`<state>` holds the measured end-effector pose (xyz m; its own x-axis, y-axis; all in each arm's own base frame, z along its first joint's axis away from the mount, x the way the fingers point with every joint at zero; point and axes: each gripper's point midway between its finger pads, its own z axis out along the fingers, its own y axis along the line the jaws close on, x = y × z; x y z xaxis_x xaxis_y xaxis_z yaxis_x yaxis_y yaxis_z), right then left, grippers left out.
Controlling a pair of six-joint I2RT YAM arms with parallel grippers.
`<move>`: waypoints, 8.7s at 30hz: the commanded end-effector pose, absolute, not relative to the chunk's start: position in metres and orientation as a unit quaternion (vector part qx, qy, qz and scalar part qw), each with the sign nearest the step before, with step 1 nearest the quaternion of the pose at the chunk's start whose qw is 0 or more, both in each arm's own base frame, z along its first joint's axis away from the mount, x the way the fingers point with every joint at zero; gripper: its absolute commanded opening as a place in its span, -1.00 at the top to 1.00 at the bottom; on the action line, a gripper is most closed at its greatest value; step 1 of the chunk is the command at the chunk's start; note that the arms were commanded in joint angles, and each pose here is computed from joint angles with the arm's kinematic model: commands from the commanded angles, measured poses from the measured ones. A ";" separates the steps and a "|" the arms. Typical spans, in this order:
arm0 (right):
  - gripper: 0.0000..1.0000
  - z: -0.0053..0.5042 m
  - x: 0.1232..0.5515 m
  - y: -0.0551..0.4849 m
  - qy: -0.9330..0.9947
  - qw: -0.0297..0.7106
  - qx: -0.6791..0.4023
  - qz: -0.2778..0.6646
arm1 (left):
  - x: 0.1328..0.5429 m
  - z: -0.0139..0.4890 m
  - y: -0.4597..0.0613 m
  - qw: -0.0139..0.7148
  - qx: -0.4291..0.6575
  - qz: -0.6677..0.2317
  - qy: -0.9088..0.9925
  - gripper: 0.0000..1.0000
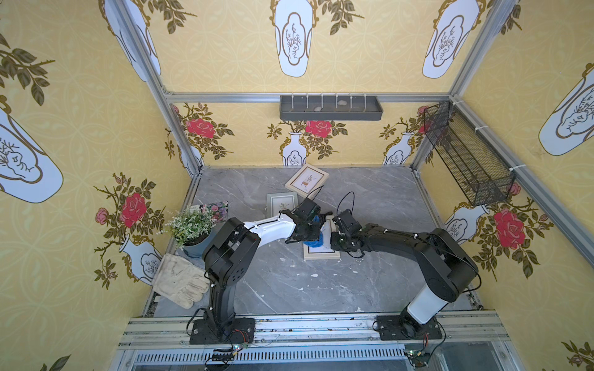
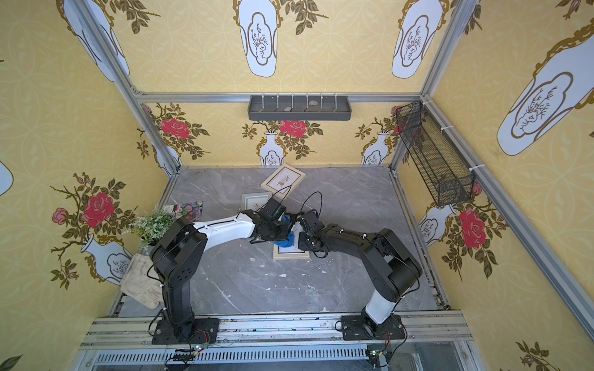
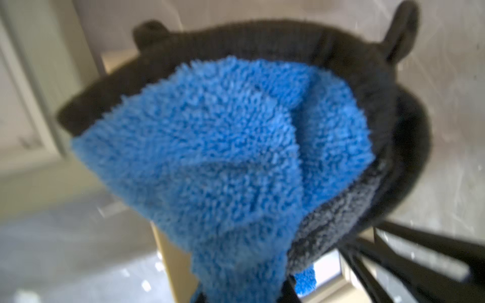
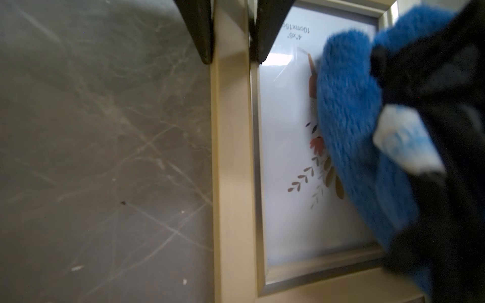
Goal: Wipe the picture frame with a cloth
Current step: Wipe the dirt from the picture frame.
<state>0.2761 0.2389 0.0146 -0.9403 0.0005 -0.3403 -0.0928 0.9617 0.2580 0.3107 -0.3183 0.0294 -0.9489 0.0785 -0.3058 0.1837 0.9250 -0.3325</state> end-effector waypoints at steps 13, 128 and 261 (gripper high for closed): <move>0.76 -0.003 0.258 0.198 0.989 0.136 -0.004 0.050 | 0.386 0.031 -0.308 0.146 0.042 -0.166 0.974 1.00; 0.78 -0.002 0.249 0.204 0.988 0.146 -0.019 0.047 | 0.397 0.034 -0.272 0.164 -0.018 -0.136 0.977 1.00; 0.79 -0.001 0.252 0.211 0.987 0.150 -0.020 0.049 | 0.414 0.030 -0.361 0.152 0.043 -0.201 0.967 1.00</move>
<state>0.2779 0.2336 0.0170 -0.9145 0.0279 -0.4036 -0.0527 0.9809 0.1874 0.4296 -0.3456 0.0453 -0.9322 -0.0346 -0.3603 0.1149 0.9157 -0.3852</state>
